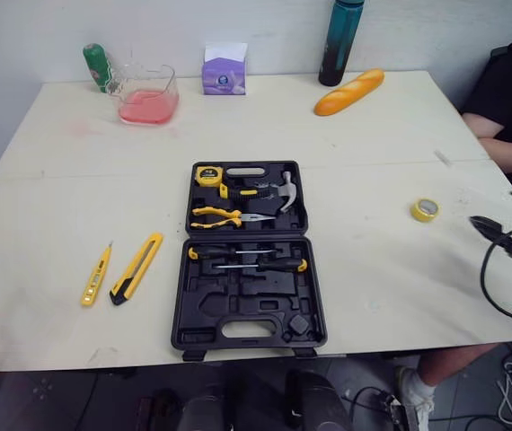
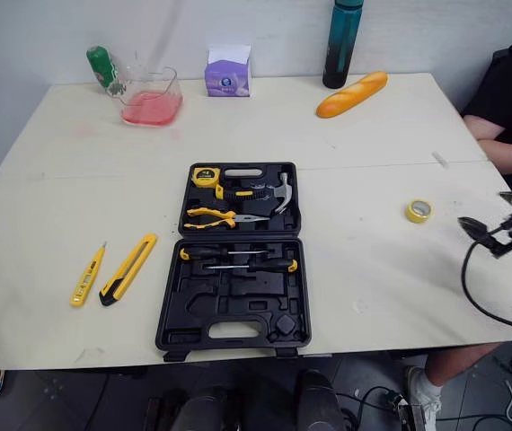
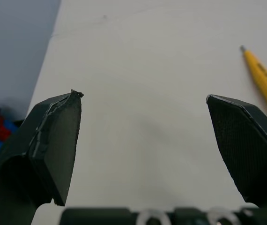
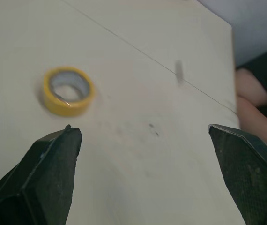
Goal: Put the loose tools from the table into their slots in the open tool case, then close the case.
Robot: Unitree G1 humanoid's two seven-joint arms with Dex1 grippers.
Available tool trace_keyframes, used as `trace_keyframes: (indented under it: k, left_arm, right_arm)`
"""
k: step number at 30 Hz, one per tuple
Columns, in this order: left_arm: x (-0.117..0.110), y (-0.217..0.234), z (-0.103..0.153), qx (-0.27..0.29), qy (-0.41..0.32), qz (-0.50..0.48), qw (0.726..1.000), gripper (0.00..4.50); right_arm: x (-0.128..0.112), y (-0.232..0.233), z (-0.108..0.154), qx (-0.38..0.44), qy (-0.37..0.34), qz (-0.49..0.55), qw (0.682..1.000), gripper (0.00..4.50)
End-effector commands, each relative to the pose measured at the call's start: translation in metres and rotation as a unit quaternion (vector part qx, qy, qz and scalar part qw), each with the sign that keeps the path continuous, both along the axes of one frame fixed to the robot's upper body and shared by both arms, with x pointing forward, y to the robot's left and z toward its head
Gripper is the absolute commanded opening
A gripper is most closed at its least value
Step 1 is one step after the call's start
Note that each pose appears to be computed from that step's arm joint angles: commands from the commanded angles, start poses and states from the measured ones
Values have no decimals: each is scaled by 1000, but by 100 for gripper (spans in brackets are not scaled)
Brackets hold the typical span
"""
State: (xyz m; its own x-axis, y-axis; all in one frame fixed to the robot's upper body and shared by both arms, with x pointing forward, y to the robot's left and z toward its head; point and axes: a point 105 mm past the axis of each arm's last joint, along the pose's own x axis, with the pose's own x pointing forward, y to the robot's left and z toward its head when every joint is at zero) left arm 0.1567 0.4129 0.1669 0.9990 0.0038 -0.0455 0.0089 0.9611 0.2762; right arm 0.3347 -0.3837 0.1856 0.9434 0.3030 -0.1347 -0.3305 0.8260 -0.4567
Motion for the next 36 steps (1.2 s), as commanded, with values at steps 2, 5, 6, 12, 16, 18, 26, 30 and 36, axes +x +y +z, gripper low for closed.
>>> trace_keyframes:
  k: [2, 5, 6, 12, 16, 18, 26, 30, 36]
  left_arm:
    - [6, -18, 18, 8, -2, -43, 999, 450]
    - [12, -28, 17, -21, 31, -53, 998, 450]
    - [16, -33, 17, -31, 47, -55, 997, 450]
    - [35, -47, 11, -39, 116, -26, 992, 450]
    - [47, -65, 7, -45, 143, -31, 988, 450]
    - [52, -65, 1, -37, 161, -2, 986, 450]
    - [64, -82, -17, -54, 210, 11, 976, 450]
    - [78, -93, -23, -59, 209, -4, 976, 450]
    - [95, -96, -30, -66, 204, -2, 977, 450]
  right_arm:
    - [1, 25, 31, 50, -43, 61, 996, 448]
    - [-5, 57, 38, 65, -50, 148, 986, 448]
    - [-6, 68, 40, 67, -48, 172, 982, 448]
    - [-17, 122, 42, 59, -53, 286, 955, 448]
    - [-28, 149, 34, 49, -32, 365, 929, 448]
    - [-36, 167, 35, 69, -36, 408, 910, 448]
    - [-60, 218, 33, 71, -57, 513, 853, 448]
    - [-59, 221, 30, 69, -54, 519, 850, 448]
    - [-59, 228, 29, 73, -55, 522, 848, 448]
